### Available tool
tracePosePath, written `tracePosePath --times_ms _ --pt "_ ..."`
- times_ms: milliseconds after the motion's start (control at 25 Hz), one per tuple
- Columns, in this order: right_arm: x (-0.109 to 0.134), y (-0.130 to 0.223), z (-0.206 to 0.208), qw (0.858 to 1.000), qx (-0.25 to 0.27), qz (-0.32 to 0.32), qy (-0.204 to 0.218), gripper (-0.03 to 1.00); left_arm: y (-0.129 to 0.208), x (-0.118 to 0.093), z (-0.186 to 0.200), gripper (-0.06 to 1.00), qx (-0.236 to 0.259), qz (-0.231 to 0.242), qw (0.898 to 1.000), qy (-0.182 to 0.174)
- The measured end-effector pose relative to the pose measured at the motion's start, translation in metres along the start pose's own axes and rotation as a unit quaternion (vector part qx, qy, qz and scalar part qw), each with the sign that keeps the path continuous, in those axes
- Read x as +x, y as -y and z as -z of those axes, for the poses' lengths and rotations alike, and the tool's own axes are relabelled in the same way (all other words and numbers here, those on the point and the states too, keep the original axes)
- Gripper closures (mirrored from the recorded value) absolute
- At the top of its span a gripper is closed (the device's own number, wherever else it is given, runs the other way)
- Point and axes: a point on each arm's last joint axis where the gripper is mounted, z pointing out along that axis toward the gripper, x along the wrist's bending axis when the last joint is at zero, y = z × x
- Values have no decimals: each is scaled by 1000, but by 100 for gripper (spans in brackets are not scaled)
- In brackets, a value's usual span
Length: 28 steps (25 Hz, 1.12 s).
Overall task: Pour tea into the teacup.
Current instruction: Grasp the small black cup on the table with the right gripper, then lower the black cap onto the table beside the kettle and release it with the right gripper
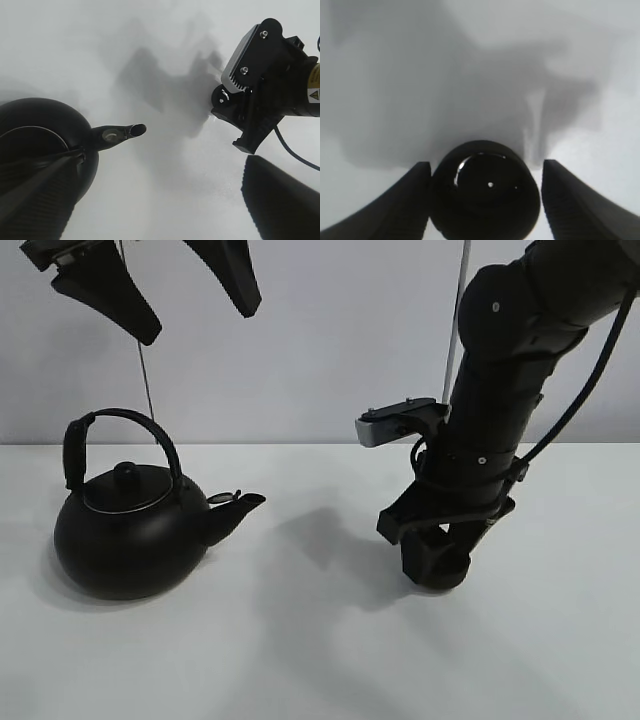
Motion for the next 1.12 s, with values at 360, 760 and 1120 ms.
tracePosePath --times_ms 360,760,1120 --pt "1 0 -2 1000 2 -22 -7 57 0 0 0 30 0 0 1000 0" --pt "15 -28 30 998 -57 -30 -25 57 0 0 0 30 0 0 1000 0" --pt "57 -49 11 997 -62 20 -39 57 0 0 0 30 0 0 1000 0"
